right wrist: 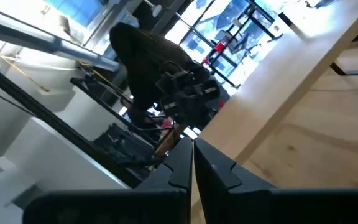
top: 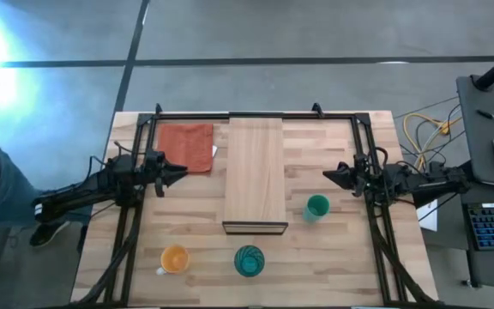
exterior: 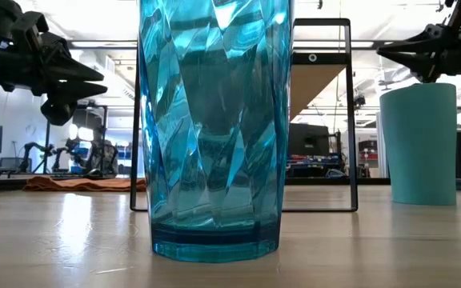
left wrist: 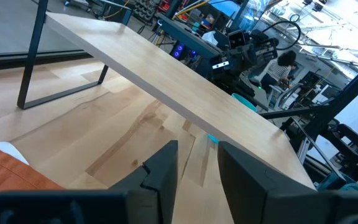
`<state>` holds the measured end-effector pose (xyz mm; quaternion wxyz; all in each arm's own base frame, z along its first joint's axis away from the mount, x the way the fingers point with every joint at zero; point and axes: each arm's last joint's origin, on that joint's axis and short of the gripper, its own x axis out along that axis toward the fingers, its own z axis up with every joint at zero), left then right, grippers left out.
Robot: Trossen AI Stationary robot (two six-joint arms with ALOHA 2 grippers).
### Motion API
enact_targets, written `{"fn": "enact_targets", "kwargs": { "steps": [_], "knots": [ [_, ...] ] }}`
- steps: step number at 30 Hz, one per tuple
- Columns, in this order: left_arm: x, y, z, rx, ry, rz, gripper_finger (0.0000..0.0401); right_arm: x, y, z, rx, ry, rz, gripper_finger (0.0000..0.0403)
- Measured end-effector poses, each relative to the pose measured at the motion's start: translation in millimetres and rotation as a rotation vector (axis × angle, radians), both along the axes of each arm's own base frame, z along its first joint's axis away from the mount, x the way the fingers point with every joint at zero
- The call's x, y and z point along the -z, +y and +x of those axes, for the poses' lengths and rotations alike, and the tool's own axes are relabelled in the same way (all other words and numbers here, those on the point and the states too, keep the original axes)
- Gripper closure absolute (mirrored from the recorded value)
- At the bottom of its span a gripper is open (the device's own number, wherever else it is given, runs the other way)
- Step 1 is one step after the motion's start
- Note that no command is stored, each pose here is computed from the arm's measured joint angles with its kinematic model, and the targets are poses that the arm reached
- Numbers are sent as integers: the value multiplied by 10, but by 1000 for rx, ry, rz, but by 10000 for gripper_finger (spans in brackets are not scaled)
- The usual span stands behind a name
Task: Stack small to large cups/mugs on shelf
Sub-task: Put the yellow mug on the shelf
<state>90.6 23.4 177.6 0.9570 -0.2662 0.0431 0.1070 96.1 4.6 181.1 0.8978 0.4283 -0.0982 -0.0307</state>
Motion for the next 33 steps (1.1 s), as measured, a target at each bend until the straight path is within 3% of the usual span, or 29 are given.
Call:
{"fn": "enact_targets", "kwargs": {
  "steps": [5, 8, 13, 15, 18, 21, 24, 26, 30, 33],
  "knots": [
    [-1, 0, 0, 0, 0, 0, 302, 1, -5, 0, 17, 2, -2, 392],
    [0, 0, 0, 0, 0, 0, 302, -4, -47, -13, 164, -5, 31, 392],
    [-3, 10, -2, -34, -1, 6, 302, -46, -97, -41, 308, -112, 256, 392],
    [-13, 18, -1, -61, -10, 12, 302, -102, -129, -62, 423, -185, 306, 392],
    [-25, 20, 0, -66, -22, 15, 302, -199, -139, -79, 451, -281, 321, 392],
    [-66, 20, 2, -65, -64, 25, 302, -373, -141, -113, 450, -413, 230, 392],
    [-103, 24, 4, -77, -101, 37, 302, -630, -131, -179, 466, -570, 53, 392],
    [-131, 41, 0, -137, -128, 47, 302, -825, -118, -161, 502, -592, -80, 392],
    [-158, 69, -4, -231, -154, 59, 302, -1256, -90, 83, 561, -470, -257, 392],
    [-177, 70, -6, -237, -171, 61, 302, -1478, -71, 353, 530, -151, -320, 391]
  ]
}}
